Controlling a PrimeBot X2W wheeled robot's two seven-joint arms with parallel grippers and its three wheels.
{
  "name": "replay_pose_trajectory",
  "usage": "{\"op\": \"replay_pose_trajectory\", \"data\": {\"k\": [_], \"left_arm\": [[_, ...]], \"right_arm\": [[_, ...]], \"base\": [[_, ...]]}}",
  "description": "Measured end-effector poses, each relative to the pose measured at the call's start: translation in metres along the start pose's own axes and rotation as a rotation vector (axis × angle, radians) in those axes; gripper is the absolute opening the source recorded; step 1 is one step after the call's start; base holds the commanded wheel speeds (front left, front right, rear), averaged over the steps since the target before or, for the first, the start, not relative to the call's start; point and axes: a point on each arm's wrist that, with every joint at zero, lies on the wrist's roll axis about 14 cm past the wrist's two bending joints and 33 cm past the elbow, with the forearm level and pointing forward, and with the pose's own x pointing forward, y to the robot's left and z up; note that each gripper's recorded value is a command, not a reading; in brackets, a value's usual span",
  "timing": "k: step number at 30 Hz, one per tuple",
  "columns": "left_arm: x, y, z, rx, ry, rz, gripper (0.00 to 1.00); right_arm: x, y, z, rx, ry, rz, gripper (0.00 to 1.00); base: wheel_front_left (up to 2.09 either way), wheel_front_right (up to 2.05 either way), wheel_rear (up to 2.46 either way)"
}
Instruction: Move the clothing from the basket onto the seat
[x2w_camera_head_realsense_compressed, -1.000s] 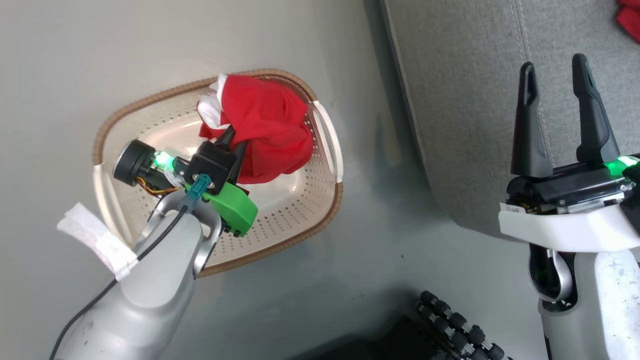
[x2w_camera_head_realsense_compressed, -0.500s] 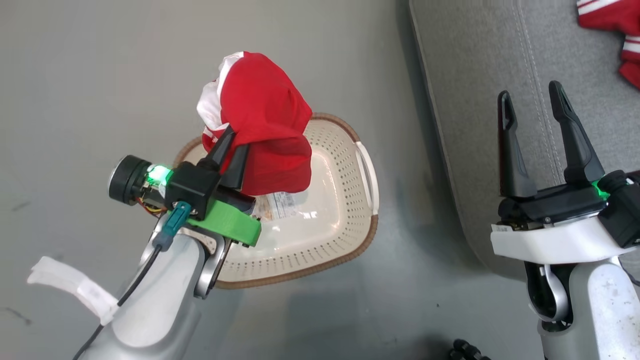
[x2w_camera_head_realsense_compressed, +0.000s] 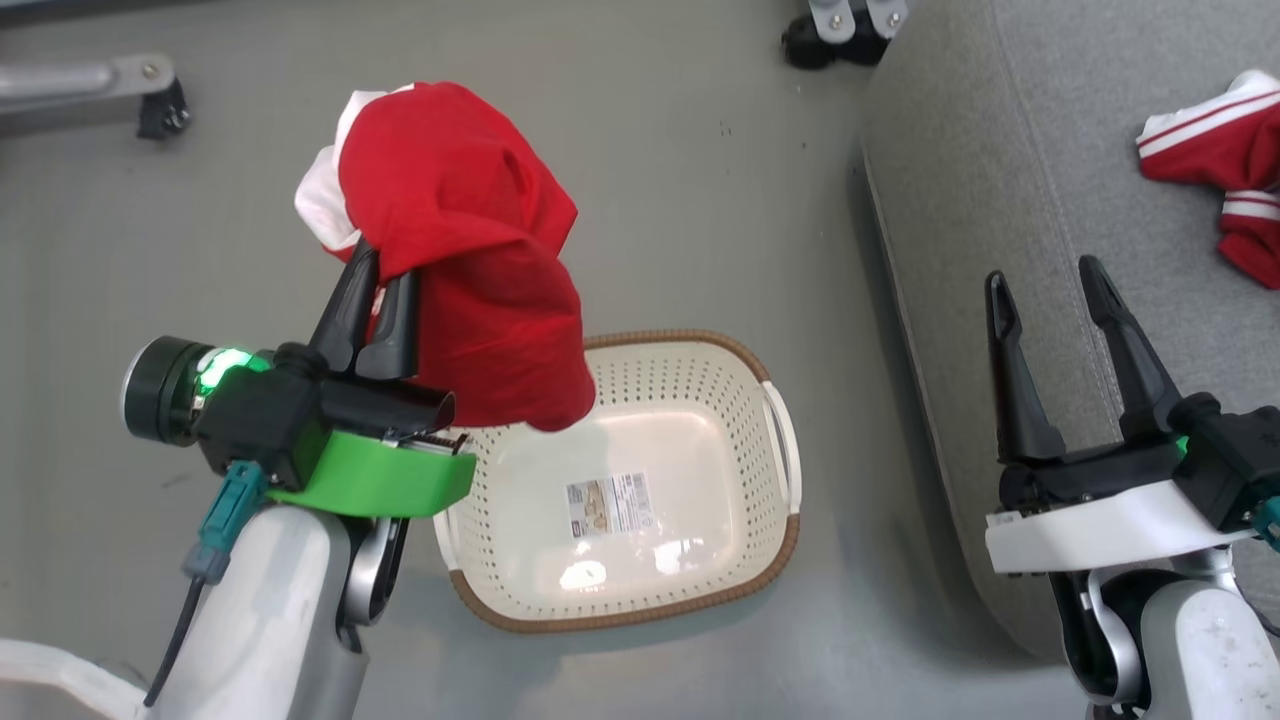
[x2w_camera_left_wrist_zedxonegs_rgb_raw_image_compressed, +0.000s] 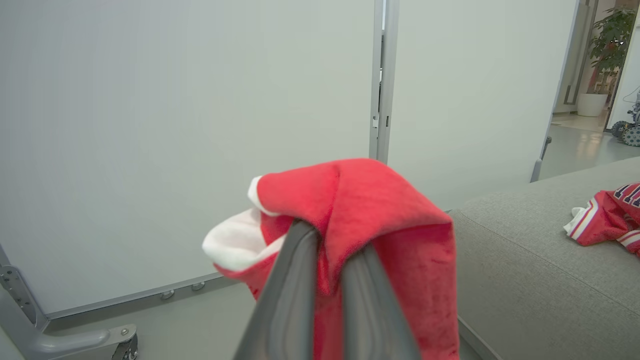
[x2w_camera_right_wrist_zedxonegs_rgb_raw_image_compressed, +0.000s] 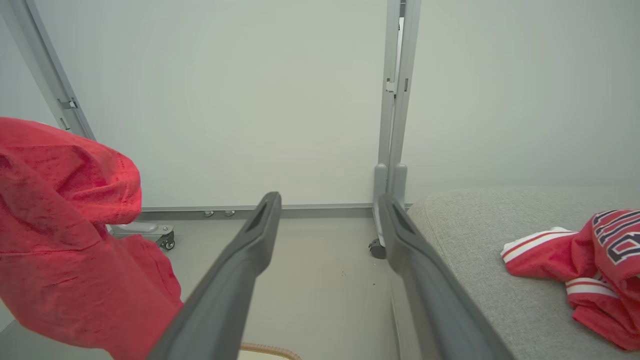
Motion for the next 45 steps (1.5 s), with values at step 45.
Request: {"op": "replay_pose_trajectory", "data": {"k": [45], "left_arm": [[-0.085,-0.057,0.094,-0.032,-0.128,-0.067,0.0]], "right_arm": [[-0.083,0.019,0.041,0.021,-0.011,0.03,1.0]], "base": [[0.0,0.0,0.0]]}}
